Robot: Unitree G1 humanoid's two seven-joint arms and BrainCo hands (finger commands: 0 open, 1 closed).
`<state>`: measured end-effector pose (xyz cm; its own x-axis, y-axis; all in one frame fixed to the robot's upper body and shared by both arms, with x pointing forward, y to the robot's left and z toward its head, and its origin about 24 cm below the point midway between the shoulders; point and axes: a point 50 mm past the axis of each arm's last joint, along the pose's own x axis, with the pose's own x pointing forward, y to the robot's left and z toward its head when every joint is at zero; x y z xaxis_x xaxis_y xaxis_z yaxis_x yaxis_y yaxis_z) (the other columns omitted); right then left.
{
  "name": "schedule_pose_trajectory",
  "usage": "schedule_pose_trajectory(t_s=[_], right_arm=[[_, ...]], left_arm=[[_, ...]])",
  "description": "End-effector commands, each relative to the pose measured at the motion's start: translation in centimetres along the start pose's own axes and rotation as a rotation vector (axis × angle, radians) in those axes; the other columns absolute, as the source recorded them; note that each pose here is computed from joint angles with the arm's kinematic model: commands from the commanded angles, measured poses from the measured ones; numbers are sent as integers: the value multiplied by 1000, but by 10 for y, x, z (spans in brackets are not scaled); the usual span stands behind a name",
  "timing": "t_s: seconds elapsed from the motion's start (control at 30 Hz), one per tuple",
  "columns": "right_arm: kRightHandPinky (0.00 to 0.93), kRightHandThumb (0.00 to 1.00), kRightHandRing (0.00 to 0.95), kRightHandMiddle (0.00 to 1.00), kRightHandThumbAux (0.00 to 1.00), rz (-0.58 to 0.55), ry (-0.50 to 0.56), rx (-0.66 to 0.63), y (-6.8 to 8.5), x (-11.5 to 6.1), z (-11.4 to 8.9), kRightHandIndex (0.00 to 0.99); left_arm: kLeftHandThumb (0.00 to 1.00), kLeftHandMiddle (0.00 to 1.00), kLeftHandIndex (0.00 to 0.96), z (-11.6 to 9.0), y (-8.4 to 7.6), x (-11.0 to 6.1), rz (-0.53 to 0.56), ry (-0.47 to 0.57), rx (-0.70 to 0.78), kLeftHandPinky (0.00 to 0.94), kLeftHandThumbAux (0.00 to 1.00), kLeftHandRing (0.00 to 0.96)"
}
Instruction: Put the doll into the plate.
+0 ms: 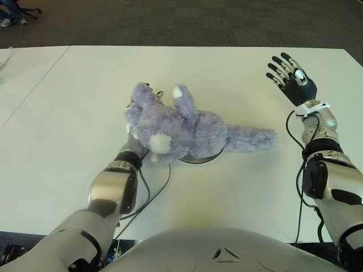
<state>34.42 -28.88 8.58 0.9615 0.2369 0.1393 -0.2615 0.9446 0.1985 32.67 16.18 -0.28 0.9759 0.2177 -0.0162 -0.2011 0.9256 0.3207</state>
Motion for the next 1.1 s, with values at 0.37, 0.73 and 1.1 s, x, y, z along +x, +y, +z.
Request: schedule_pose_trajectory(t_s=[0.37, 0.73, 1.1], right_arm=[[25, 0, 22, 44, 664, -348, 362, -275, 13, -14, -73, 37], [112, 0, 50, 53, 743, -418, 435, -437, 41, -11, -101, 49], [200, 0, 186, 203, 731, -528, 469, -98, 49, -27, -127, 171]], left_arm=[[0, 346, 268, -91, -12, -75, -104, 415, 104, 368, 591, 357], [0, 353, 269, -93, -11, -76, -104, 425, 79, 324, 626, 355], [0, 344, 262, -95, -10, -78, -108, 431, 62, 325, 597, 347]])
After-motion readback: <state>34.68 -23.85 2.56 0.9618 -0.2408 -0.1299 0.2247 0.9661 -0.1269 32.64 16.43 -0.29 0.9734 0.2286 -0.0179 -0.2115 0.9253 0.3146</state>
